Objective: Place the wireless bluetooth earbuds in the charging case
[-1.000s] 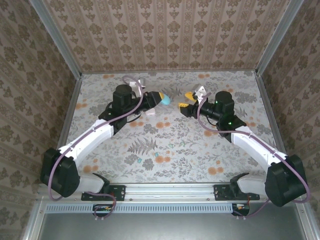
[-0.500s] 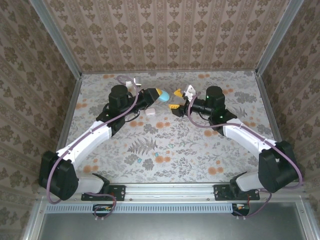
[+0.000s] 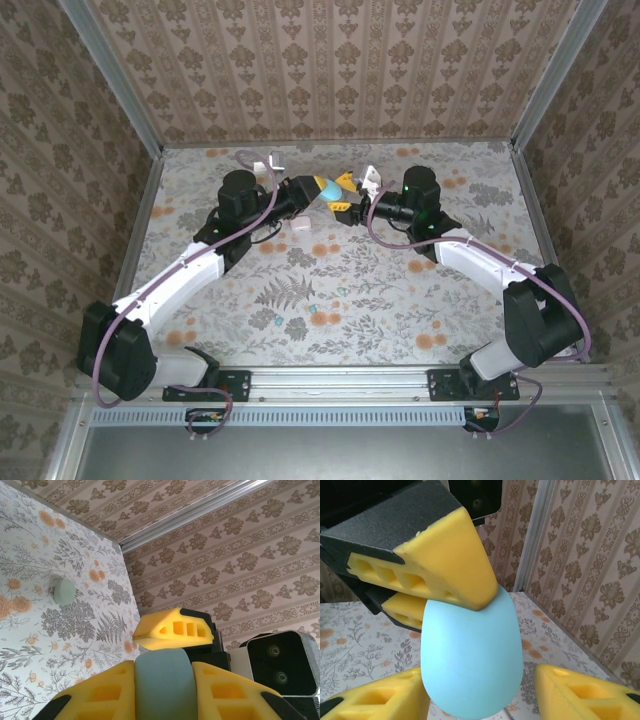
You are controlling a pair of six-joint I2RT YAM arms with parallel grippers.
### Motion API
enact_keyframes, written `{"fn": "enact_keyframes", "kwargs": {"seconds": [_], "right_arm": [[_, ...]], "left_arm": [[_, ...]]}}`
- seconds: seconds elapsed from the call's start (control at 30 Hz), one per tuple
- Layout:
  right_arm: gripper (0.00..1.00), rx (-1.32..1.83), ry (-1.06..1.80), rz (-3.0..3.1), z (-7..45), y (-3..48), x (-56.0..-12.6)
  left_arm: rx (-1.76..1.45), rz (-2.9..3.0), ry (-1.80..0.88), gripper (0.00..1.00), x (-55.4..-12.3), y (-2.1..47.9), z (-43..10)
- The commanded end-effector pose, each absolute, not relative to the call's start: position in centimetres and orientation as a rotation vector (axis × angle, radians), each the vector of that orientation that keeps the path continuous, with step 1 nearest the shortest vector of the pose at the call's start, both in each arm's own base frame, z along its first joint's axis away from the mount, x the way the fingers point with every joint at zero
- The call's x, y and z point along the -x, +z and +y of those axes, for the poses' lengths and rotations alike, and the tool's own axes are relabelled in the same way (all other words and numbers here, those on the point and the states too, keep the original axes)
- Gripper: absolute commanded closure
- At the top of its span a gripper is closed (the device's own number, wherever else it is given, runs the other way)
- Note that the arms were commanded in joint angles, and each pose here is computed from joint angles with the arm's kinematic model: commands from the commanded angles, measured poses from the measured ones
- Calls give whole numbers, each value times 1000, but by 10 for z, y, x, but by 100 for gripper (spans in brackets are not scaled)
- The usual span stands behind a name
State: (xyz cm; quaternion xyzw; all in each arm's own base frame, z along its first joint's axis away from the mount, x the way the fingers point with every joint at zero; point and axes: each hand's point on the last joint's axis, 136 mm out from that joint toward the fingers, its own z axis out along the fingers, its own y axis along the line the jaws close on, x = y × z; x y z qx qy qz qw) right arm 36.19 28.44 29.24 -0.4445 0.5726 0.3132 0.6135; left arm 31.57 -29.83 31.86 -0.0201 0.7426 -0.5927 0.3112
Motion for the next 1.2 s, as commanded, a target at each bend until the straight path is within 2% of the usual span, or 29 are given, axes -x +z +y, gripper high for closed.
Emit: {"fn": "enact_keyframes", "kwargs": {"seconds": [0.0, 0.1, 0.27, 0.8, 0.9, 1.03, 1.1, 1.17], "right_arm": [[45, 1028, 717, 1228, 287, 316, -359], [47, 1032, 719, 1225, 286, 317, -357], [42, 1031, 715, 1219, 287, 318, -356], [42, 979, 639, 1202, 280, 320, -361], [46, 978, 636, 1200, 279, 321, -360], [59, 996, 659, 1203, 281, 320, -356], [63, 1016, 689, 1230, 282, 316, -353], [65, 1049, 739, 1259, 284, 312, -348]], "left_arm": [[11, 1908, -1607, 81, -308, 338, -301], [8, 1905, -1608, 81, -308, 339, -301], [12, 1910, -1605, 81, -309, 338, -301], [26, 1910, -1606, 81, -310, 337, -301], [30, 1906, -1604, 81, -311, 338, -301], [33, 1913, -1592, 81, -312, 335, -301], [28, 1919, -1576, 73, -312, 333, -300], [8, 1917, -1544, 60, -312, 331, -298]]}}
